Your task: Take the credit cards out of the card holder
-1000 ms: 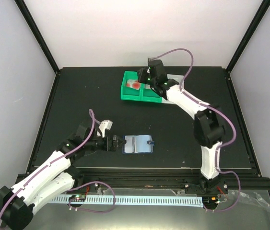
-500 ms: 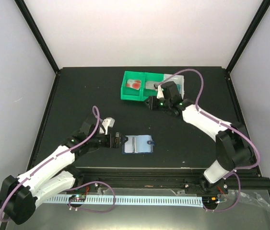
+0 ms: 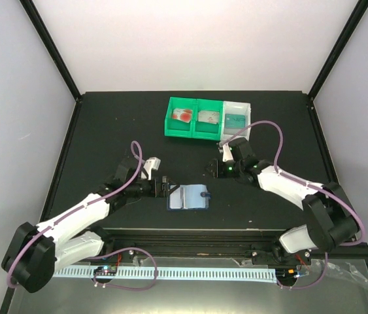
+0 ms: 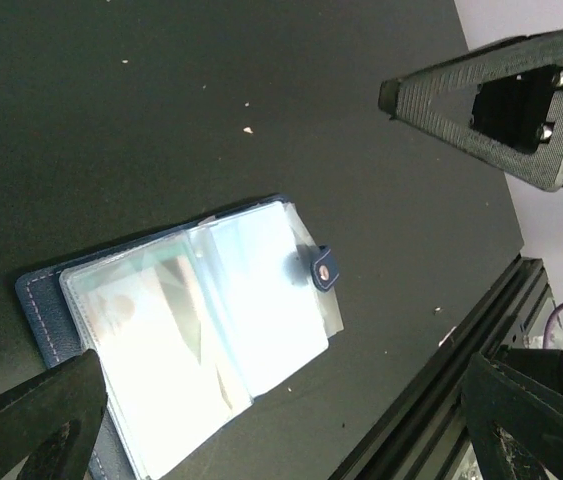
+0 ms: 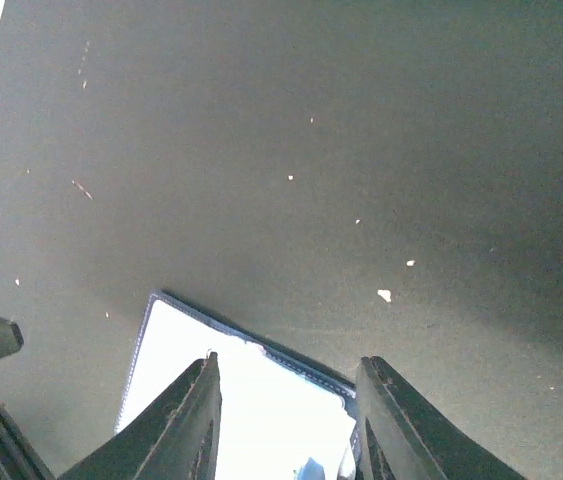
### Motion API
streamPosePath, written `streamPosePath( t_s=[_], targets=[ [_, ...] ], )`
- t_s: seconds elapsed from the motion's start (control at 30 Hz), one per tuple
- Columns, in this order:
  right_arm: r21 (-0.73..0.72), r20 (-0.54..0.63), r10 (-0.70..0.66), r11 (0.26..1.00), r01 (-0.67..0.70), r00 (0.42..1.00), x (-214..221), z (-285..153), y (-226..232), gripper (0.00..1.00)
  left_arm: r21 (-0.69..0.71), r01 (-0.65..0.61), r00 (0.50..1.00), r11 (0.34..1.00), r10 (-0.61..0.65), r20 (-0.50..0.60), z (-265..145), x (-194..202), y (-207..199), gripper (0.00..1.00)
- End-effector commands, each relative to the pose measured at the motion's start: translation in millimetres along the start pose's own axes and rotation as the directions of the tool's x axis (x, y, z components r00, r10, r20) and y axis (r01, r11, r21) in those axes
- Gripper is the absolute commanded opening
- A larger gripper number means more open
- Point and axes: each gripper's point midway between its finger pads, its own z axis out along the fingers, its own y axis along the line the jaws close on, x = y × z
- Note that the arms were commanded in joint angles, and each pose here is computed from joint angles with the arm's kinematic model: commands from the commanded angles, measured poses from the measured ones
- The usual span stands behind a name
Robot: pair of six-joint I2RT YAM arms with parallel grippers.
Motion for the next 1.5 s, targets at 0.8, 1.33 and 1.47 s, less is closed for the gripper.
streamPosePath(
  t_s=[0.8, 1.33, 1.47],
  targets=[
    [-0.154, -0.197, -0.076, 0.987, 0.045, 0.978, 81, 63, 30, 0.37, 0.048, 0.134, 0.991, 0.99, -0.134, 0.003, 8, 37, 27, 0.97],
    [-0.003, -0.113, -0.083, 0.997, 0.083, 0.99, 67, 35, 17, 0.5, 0.119, 0.069, 0.997, 0.991, -0.066, -0.027, 14, 30, 12, 0.9],
    [0.025, -0.15, -0.078, 0.996, 0.083, 0.986, 77, 43, 7, 0.49, 0.125, 0.056, 0.998, 0.991, -0.053, -0.03, 18, 28, 11, 0.86]
  ],
)
